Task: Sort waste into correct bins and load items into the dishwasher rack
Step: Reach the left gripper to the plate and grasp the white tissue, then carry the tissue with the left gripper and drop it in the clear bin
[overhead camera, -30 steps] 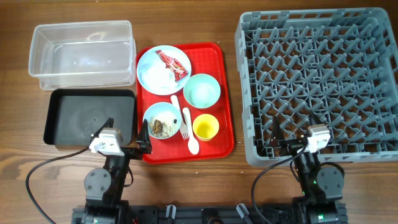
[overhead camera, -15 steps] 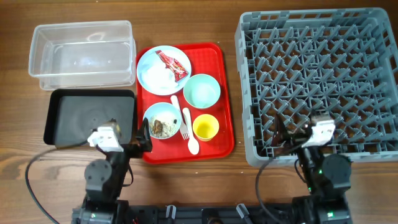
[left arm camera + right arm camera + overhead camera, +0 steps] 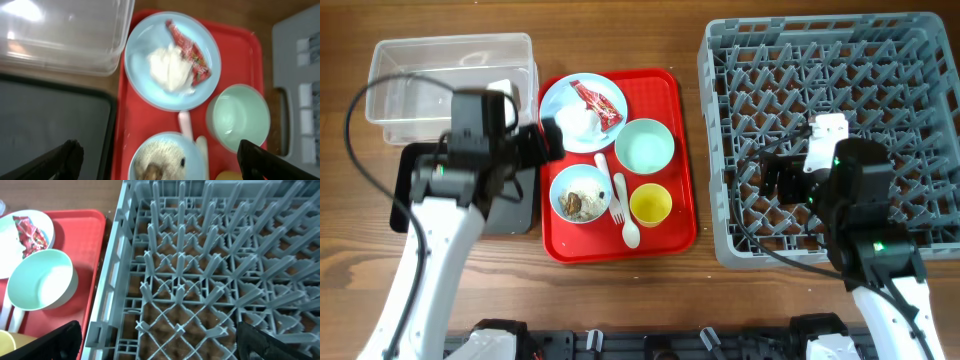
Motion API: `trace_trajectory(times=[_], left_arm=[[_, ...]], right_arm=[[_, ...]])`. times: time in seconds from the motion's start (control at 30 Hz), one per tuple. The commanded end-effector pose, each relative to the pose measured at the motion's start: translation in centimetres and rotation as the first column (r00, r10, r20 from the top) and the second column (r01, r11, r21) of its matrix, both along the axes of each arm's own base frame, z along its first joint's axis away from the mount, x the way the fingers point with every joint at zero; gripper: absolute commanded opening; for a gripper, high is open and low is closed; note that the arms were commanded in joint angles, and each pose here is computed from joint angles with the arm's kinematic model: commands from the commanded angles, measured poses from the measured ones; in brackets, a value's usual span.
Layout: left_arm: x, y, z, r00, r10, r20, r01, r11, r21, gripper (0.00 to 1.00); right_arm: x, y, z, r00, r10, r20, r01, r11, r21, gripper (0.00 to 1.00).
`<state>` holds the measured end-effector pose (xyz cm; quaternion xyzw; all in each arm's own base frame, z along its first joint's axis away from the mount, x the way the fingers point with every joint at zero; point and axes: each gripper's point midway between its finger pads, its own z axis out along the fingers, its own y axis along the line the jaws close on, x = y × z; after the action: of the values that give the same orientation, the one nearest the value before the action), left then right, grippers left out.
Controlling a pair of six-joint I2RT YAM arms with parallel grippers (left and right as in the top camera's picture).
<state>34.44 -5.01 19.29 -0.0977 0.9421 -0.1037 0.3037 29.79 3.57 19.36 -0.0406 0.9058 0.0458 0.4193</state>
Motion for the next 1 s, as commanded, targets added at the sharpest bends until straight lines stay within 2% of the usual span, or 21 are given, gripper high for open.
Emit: trace_trajectory(times=[0.0,0.1,0.17,0.23,0.37,0.43,0.53,0.57,0.6,0.63,0.7,0.83,0.9,0.97], left_arm=[[2.6,-1.6,1.0,0.998,-0.043,0.041,0.046,0.996,-0.073,1.00],[5.7,-2.6,0.8,0.992,-0.061,0.115,0.071,0.994,-0.089,0.97],[7.1,-3.4,-0.8,0.991,-0.076,0.108,0.085,0.993,-0.086,0.95],[7.8,-4.2,-2.9,0.993,-0.090,0.073,0.096,0.992,-0.081,0.90],[8.4,-4.6,-10.1,0.993,-0.081,-0.080,0.081,0.997,-0.006,0.80],[8.5,-4.2,-12.9,0.990,-0.058,-0.128,0.065,0.997,0.046,0.78],[9.0,-4.3,-15.6,0.986,-0.039,-0.162,0.047,0.998,0.046,0.75],[9.1,-4.3,-15.9,0.986,-0.038,-0.163,0.046,0.998,0.045,0.70],[9.3,-4.3,-16.1,0.987,-0.039,-0.159,0.046,0.998,0.045,0.56],[9.7,-4.4,-15.9,0.989,-0.039,-0.141,0.046,0.998,0.042,0.34],[10.3,-4.5,-15.2,0.993,-0.040,-0.108,0.044,0.998,0.037,0.04],[10.7,-4.5,-13.2,0.997,-0.039,-0.060,0.041,0.999,0.030,0.04],[11.2,-3.7,-10.4,1.000,-0.009,0.011,0.008,0.999,0.053,0.04],[12.1,-1.2,-6.2,0.990,0.072,0.122,-0.086,0.990,0.109,0.04]], right_arm=[[0.4,0.5,0.9,1.000,0.020,0.015,-0.021,0.999,0.028,1.00],[0.5,0.5,0.9,1.000,0.020,0.018,-0.020,0.999,0.029,1.00],[0.5,0.5,0.9,1.000,0.020,0.018,-0.020,0.999,0.029,1.00],[0.5,0.5,0.9,1.000,0.020,0.018,-0.021,0.999,0.028,1.00],[0.5,0.5,0.9,1.000,0.020,0.018,-0.020,0.999,0.029,1.00],[0.5,0.5,0.9,1.000,0.020,0.018,-0.021,0.999,0.029,1.00],[0.5,0.5,0.9,1.000,0.020,0.018,-0.020,0.999,0.029,1.00],[0.5,0.5,0.9,1.000,0.020,0.018,-0.021,0.999,0.028,1.00],[0.5,0.5,0.9,1.000,0.020,0.018,-0.021,0.999,0.029,1.00],[0.5,0.5,0.9,1.000,0.020,0.018,-0.021,0.999,0.029,1.00],[0.5,0.5,0.9,1.000,0.020,0.018,-0.020,0.999,0.029,1.00],[0.5,0.5,0.9,1.000,0.020,0.018,-0.021,0.999,0.028,1.00],[0.5,0.5,0.9,1.000,0.020,0.019,-0.021,0.999,0.028,1.00],[0.5,0.5,0.9,1.000,0.020,0.018,-0.021,0.999,0.028,1.00]])
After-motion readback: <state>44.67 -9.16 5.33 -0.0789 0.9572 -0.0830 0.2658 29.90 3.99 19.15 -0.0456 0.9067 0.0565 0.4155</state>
